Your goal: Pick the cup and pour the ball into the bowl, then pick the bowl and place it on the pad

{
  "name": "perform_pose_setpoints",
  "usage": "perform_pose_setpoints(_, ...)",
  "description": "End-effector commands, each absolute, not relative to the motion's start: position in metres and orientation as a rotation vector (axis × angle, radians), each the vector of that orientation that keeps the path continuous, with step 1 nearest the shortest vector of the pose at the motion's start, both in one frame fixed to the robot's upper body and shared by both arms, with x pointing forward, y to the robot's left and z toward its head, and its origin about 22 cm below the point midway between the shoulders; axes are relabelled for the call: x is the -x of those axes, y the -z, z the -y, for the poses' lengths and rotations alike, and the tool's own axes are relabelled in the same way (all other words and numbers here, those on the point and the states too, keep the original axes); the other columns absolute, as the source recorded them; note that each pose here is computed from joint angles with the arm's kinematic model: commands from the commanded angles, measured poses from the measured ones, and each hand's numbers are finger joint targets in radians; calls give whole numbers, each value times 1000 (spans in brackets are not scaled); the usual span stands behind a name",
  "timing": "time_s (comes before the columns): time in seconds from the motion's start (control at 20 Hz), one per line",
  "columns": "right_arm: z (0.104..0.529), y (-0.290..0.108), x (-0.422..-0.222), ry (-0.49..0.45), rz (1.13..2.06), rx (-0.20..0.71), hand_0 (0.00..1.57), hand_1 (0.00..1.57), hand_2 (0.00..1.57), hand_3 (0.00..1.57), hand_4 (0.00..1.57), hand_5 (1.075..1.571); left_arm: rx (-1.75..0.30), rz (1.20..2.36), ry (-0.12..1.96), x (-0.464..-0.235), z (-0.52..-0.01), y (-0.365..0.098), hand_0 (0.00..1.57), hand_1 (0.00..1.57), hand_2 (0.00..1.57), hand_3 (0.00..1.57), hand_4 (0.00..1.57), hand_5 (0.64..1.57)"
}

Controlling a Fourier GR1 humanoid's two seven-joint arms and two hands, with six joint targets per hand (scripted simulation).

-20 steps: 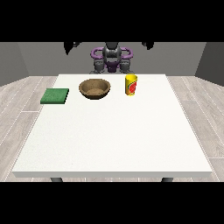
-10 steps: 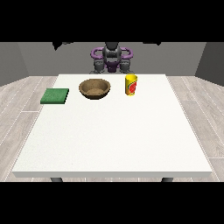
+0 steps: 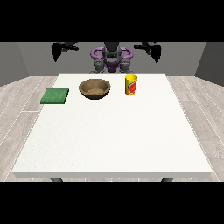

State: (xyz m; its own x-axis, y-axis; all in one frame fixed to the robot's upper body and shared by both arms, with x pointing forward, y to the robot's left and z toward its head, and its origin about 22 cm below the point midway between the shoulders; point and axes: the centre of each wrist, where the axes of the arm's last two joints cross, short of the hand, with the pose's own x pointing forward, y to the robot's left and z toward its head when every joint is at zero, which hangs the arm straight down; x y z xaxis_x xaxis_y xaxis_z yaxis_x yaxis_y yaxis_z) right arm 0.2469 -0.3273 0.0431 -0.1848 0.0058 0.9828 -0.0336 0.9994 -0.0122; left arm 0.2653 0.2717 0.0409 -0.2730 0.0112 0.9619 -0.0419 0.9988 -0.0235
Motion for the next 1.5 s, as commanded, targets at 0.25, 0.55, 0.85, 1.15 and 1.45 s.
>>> perform_pose_setpoints(0.25, 327, -64, -262, -107, 1872, -64, 0, 0, 0, 0, 0, 1571, -103, 1919, -88, -278, -255, 31, 0, 0, 0, 0, 0, 1519)
perform_pose_setpoints(0.55, 319, -33, -263, -80, 1883, -63, 0, 0, 0, 0, 0, 1570, -107, 1944, -87, -292, -239, 59, 0, 0, 0, 0, 0, 1530)
perform_pose_setpoints(0.85, 344, -31, -273, -51, 1877, -62, 0, 0, 0, 0, 0, 1571, -109, 1923, -65, -310, -229, 74, 0, 0, 0, 0, 0, 1519)
perform_pose_setpoints(1.15, 338, -40, -268, -126, 1886, -84, 0, 0, 0, 0, 0, 1571, -170, 1939, -104, -304, -248, 103, 0, 0, 0, 0, 0, 1521)
perform_pose_setpoints(1.45, 345, -24, -275, -103, 1880, -61, 0, 0, 0, 0, 0, 1571, -151, 1908, -65, -321, -220, 98, 0, 0, 0, 0, 0, 1559)
